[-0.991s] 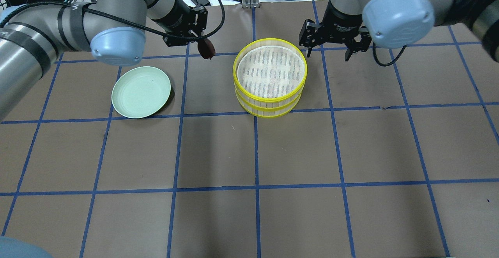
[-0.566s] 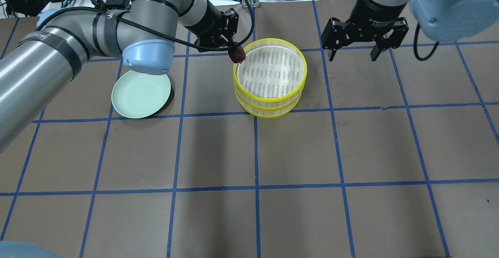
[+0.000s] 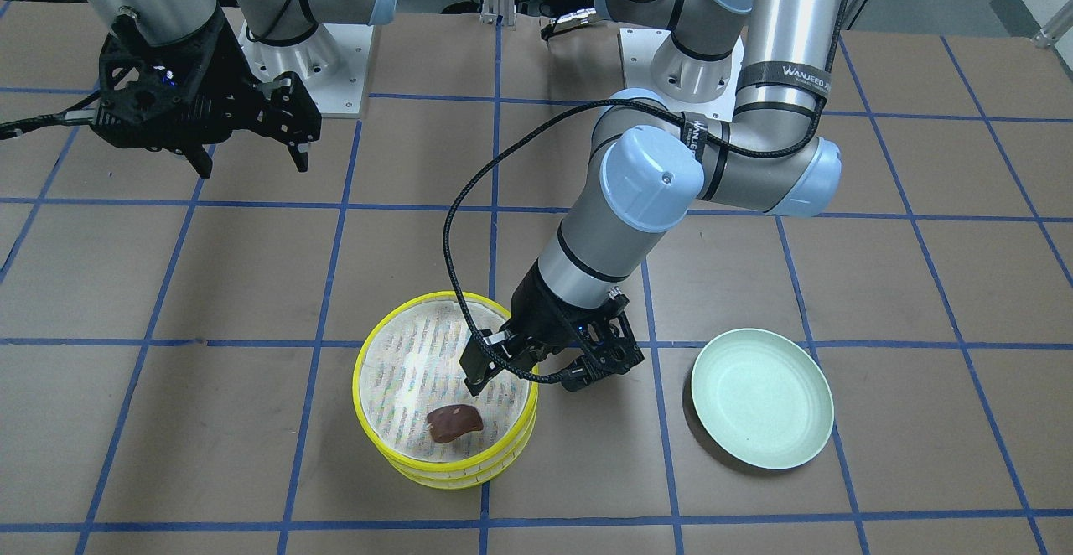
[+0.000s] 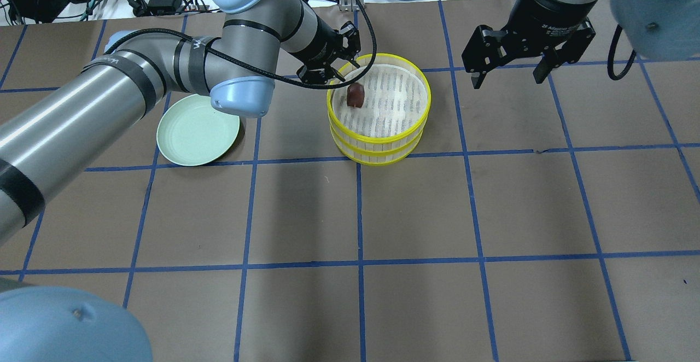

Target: Stack buns with steamer

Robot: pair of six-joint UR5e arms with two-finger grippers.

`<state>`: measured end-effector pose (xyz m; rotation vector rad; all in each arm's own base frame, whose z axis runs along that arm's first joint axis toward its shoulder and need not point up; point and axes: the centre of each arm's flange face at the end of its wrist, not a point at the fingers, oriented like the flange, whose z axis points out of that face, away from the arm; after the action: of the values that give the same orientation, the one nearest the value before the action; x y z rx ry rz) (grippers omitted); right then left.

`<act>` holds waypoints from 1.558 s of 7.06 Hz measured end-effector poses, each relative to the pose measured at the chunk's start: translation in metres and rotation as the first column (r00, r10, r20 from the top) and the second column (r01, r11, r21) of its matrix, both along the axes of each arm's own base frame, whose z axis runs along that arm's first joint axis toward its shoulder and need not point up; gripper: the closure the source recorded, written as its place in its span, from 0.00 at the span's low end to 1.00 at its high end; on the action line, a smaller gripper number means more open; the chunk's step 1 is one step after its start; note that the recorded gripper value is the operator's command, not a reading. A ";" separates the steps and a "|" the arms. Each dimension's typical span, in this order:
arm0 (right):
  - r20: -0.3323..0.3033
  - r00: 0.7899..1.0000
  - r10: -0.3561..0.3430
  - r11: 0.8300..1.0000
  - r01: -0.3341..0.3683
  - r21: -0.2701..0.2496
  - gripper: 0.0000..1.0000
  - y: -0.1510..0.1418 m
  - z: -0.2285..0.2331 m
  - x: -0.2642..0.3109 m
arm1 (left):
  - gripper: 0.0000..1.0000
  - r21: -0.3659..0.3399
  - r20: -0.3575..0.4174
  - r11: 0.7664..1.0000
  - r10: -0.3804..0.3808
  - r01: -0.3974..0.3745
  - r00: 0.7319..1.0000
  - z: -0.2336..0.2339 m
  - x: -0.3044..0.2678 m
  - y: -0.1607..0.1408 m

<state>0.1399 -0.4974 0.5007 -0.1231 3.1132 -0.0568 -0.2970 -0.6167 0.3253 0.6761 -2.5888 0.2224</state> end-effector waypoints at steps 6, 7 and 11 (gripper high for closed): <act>-0.004 1.000 0.001 1.000 -0.001 -0.020 0.00 0.003 0.006 0.000 | 0.00 0.060 0.412 0.972 -0.231 0.226 0.881 0.084 0.146 0.015; -0.006 1.000 -0.001 0.999 0.001 -0.034 0.00 0.003 0.009 -0.001 | 0.00 0.083 0.428 0.955 -0.293 0.286 0.855 0.108 0.170 0.027; -0.043 0.997 -0.059 0.994 0.055 -0.090 0.00 0.009 0.022 0.001 | 0.00 0.149 0.431 0.917 -0.396 0.369 0.811 0.148 0.219 0.067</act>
<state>0.1408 -0.4884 0.5226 -0.0378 3.1603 -0.1962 -0.0778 -0.5494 0.4731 0.1005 -3.1222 0.1911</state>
